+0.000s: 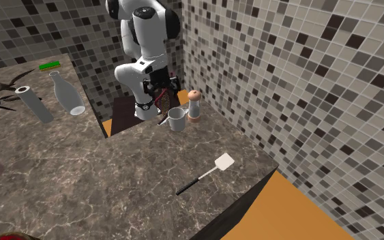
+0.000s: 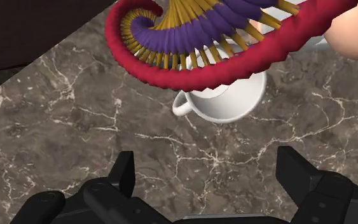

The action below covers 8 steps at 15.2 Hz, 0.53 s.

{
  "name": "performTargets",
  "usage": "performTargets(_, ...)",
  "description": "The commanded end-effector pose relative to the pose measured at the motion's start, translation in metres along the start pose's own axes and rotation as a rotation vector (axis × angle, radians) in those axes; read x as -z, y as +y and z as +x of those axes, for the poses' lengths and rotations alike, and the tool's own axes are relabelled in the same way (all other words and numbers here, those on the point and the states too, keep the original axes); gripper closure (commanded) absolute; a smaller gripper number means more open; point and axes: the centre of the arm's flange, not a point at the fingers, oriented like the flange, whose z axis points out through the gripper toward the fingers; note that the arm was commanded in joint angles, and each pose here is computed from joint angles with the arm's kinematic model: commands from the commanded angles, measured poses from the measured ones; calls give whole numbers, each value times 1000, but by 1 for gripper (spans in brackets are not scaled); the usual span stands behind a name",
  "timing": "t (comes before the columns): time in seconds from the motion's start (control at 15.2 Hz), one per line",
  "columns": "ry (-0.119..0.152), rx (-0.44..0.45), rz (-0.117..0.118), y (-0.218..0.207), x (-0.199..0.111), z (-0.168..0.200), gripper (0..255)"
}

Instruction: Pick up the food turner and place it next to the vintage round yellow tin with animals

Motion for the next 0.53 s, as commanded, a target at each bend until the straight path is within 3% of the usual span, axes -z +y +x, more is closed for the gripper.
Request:
performTargets(0.0,7,-79,-6,-22,-14,8,0)
performTargets(0.46,30,-337,-33,-88,-59,58,0)
